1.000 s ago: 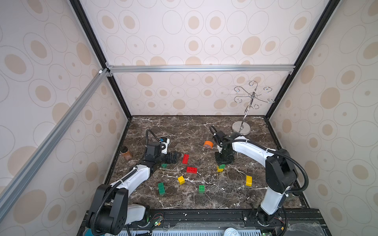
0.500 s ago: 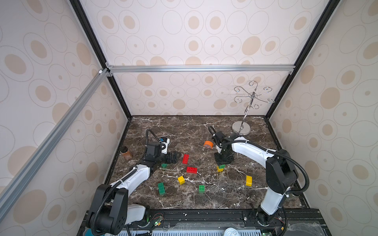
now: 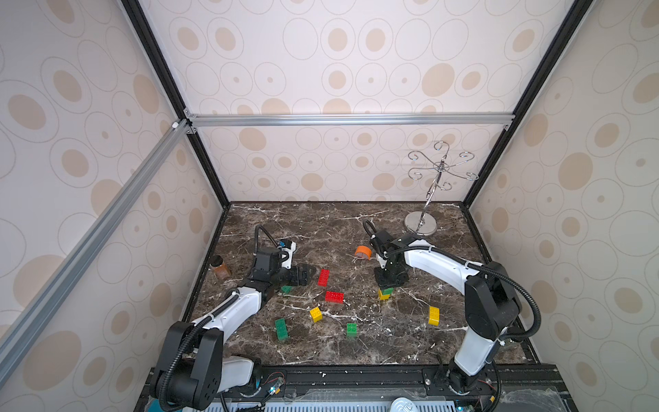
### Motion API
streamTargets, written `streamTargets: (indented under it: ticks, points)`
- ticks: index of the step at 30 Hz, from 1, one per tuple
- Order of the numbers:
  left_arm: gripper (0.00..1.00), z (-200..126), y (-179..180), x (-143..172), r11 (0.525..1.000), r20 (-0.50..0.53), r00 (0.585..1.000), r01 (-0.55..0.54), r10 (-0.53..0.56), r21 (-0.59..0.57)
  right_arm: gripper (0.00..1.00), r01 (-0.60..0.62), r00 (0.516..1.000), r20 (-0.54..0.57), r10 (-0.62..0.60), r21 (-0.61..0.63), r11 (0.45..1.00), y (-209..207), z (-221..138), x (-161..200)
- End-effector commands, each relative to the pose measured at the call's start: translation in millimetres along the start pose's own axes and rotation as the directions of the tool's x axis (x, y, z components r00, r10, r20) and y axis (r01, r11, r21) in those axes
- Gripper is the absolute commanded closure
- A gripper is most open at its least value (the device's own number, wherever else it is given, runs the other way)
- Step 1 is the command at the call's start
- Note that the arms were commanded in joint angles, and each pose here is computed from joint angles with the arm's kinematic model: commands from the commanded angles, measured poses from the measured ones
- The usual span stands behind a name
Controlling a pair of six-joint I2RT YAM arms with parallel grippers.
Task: Assemble an ice cream with lego
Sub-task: Assemble the lego brick with the lego brick.
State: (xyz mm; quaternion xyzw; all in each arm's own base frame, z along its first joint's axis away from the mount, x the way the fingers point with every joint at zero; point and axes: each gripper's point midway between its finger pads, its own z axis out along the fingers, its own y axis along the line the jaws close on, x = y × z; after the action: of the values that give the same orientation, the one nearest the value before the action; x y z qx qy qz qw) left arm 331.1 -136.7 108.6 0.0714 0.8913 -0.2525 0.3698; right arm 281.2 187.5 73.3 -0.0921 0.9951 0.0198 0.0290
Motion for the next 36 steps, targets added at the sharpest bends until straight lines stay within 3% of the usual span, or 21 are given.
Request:
streamTargets:
  ticks: [1,31,36]
  points:
    - [0.0,-1,-4,-11,0.999,0.014,0.999,-0.033,0.033,0.003,1.0,0.017,1.0,-0.023,-0.016,0.017,1.0,-1,-1,6]
    - [0.0,-2,-4,-11,0.999,0.01,0.999,-0.038,0.038,0.002,1.0,0.025,0.984,-0.176,-0.005,0.112,0.993,-16,38,26]
    - [0.0,-3,-2,-12,0.999,0.016,0.999,-0.031,0.031,-0.011,1.0,-0.105,0.972,-0.198,0.127,0.118,0.987,-12,55,31]
